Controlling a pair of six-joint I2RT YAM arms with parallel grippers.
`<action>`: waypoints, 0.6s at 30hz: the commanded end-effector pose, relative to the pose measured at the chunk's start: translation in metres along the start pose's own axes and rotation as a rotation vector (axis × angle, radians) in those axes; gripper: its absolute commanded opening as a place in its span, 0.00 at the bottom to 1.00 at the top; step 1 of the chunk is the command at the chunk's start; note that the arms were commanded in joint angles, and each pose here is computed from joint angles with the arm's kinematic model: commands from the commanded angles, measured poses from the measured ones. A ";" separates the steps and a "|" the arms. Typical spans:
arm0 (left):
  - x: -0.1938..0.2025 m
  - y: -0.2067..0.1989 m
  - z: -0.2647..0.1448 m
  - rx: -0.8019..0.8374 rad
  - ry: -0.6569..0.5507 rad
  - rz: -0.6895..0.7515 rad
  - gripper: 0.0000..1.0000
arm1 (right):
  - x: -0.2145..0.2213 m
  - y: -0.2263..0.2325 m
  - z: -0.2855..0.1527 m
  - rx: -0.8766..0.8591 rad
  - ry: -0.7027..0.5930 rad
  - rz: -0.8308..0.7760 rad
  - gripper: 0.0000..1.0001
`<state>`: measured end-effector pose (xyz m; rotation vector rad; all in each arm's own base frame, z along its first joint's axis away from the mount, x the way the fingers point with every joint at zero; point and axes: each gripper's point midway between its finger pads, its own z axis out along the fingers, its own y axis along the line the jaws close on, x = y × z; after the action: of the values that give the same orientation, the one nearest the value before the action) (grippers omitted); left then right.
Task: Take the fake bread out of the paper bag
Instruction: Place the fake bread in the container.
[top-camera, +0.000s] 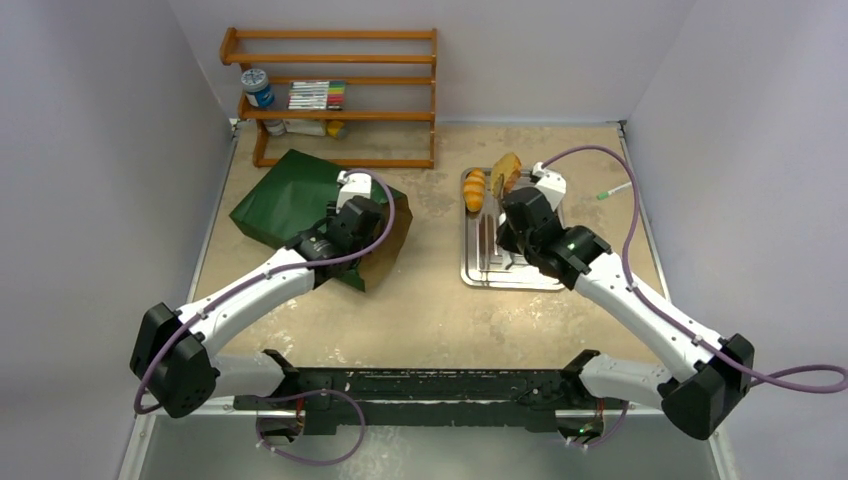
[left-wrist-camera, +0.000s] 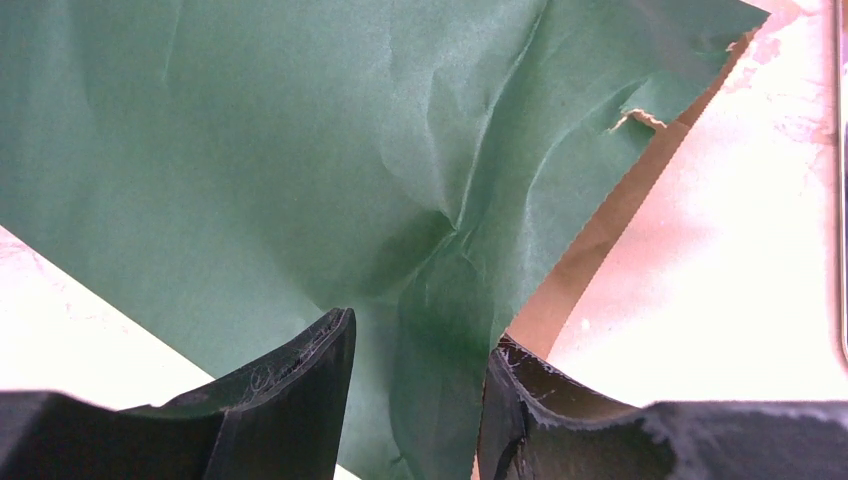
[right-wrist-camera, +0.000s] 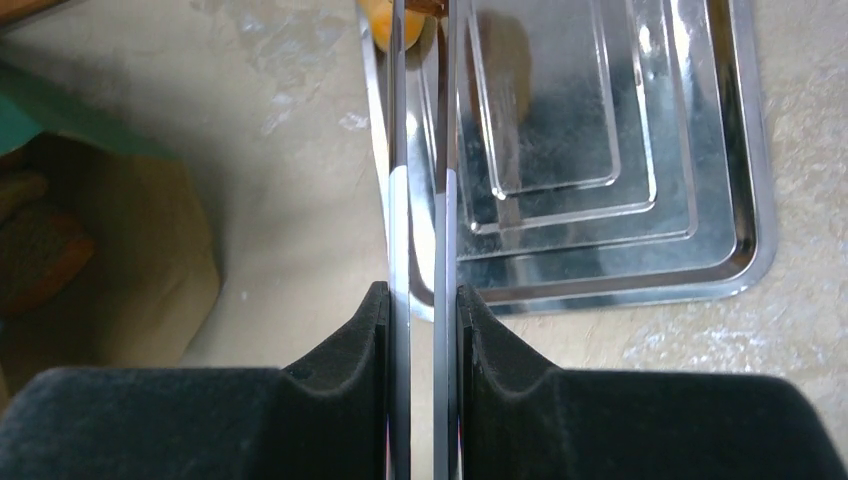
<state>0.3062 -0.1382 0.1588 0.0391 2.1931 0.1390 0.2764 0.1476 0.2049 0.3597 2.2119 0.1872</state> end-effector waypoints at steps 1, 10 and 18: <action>-0.010 -0.003 -0.008 0.055 -0.025 -0.012 0.44 | -0.028 0.008 0.020 -0.092 -0.074 0.022 0.00; -0.010 -0.004 -0.011 0.068 -0.016 -0.002 0.43 | -0.016 0.002 0.062 -0.135 -0.028 0.041 0.00; -0.007 -0.004 -0.011 0.073 -0.007 0.004 0.42 | -0.004 -0.006 0.087 -0.125 -0.006 0.072 0.01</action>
<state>0.2990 -0.1441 0.1585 0.0882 2.2210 0.0852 0.3254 0.1357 0.1331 0.3644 2.2798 0.2834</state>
